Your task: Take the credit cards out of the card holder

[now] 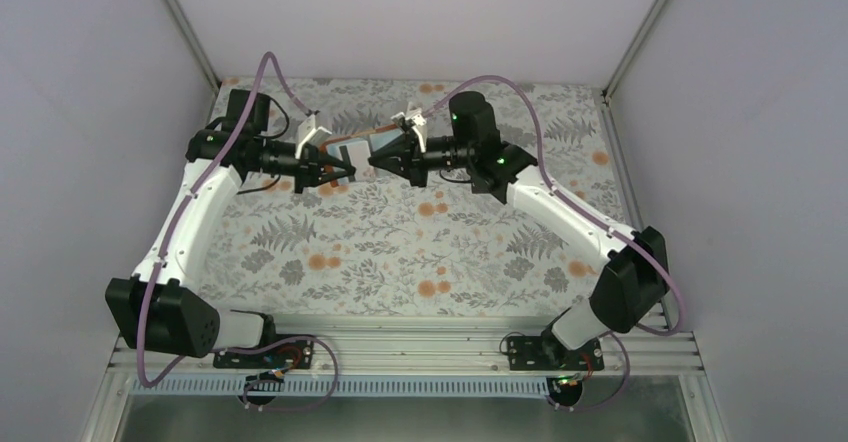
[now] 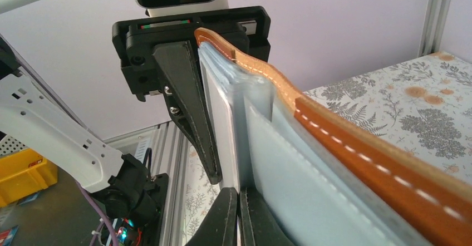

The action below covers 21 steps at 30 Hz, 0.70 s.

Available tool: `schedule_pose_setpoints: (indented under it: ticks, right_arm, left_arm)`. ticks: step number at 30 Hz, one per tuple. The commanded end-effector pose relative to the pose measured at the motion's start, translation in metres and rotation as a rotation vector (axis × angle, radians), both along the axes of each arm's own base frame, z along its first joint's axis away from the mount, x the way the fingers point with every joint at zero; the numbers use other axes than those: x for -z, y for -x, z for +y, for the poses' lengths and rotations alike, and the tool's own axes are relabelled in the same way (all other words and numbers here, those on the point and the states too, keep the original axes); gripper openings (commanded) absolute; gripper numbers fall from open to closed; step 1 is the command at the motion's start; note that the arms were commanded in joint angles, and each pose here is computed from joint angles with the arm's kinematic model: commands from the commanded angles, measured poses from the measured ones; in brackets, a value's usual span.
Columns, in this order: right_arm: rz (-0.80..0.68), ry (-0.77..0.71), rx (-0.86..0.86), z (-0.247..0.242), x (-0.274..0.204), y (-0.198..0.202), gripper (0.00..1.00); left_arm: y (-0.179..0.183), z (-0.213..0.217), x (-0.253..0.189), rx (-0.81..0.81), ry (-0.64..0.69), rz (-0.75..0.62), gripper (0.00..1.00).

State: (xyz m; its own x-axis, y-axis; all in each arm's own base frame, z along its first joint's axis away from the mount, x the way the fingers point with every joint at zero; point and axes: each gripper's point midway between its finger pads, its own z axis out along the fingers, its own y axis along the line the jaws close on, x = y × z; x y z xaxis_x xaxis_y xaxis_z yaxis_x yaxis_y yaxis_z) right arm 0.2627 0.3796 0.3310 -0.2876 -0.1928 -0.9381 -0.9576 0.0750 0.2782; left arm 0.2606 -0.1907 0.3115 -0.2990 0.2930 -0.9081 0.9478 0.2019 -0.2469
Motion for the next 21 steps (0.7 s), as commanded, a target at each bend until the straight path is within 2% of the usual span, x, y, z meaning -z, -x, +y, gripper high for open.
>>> schedule_pose_setpoints:
  ticks: [1, 2, 4, 14, 18, 21]
  right_arm:
    - [-0.118, -0.083, -0.069, -0.002, -0.032, 0.030, 0.04]
    - [-0.122, -0.086, -0.061, -0.005, -0.033, 0.030, 0.04]
    - [-0.120, -0.081, -0.044, -0.010, -0.032, 0.028, 0.04]
    - [-0.107, -0.034, -0.004, -0.024, -0.025, 0.019, 0.04]
    - [-0.111, -0.007, -0.026, -0.027, -0.023, 0.024, 0.04]
    - [-0.108, 0.016, 0.002, -0.028, -0.020, 0.020, 0.04]
  left_arm:
    - [0.020, -0.010, -0.024, 0.103, 0.085, -0.076, 0.14]
    - [0.022, -0.010, -0.025, 0.109, 0.090, -0.077, 0.20]
    - [0.024, -0.010, -0.026, 0.119, 0.098, -0.078, 0.23]
    - [0.029, -0.009, -0.030, 0.131, 0.102, -0.104, 0.24]
    - [0.030, -0.008, -0.031, 0.135, 0.108, -0.105, 0.21]
    - [0.031, -0.008, -0.031, 0.138, 0.108, -0.110, 0.23]
